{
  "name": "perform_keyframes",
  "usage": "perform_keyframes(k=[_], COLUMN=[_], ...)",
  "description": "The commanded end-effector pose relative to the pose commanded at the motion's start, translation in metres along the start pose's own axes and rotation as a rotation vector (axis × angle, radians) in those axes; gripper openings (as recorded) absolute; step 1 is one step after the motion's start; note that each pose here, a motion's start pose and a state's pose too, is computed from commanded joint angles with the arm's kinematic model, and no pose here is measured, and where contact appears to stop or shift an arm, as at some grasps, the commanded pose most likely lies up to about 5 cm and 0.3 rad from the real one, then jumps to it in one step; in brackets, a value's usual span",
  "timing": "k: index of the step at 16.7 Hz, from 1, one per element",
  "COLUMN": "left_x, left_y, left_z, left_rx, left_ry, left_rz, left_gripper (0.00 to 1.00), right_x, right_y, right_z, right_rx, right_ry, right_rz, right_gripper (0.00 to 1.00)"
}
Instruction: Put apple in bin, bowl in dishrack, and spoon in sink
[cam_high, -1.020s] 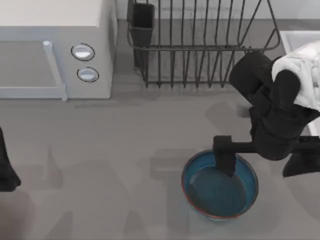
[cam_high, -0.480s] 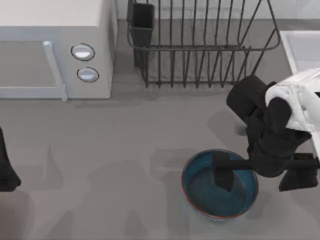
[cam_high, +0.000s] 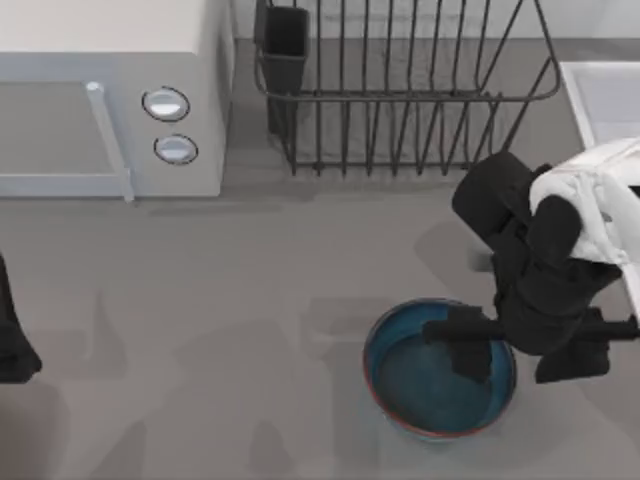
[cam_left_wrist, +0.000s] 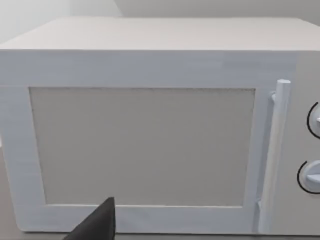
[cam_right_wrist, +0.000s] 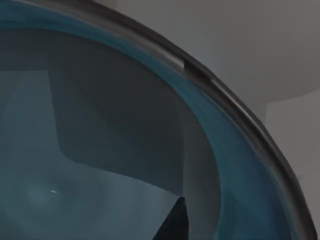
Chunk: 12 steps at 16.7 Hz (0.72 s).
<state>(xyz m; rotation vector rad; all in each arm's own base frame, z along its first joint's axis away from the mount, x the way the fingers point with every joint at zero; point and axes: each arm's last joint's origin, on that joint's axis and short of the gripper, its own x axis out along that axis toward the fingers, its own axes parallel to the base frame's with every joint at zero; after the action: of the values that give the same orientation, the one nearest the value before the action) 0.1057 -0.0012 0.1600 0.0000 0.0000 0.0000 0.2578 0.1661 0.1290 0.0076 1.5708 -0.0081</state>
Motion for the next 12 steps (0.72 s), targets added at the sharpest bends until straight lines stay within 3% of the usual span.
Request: perform_keyframes(k=[5,12], left_x=[0.0000,0.0000], left_y=[0.0000,0.0000], left_z=[0.0000,0.0000], left_rx=[0.000,0.000], left_ry=[0.000,0.000], left_rz=[0.000,0.000], left_gripper=[1.00,1.00], right_x=[0.0000,0.0000], right_y=[0.0000,0.0000], right_z=[0.0000,0.0000], right_rx=[0.000,0.000], right_ry=[0.000,0.000], right_rz=[0.000,0.000], right_gripper=[0.02,0.00])
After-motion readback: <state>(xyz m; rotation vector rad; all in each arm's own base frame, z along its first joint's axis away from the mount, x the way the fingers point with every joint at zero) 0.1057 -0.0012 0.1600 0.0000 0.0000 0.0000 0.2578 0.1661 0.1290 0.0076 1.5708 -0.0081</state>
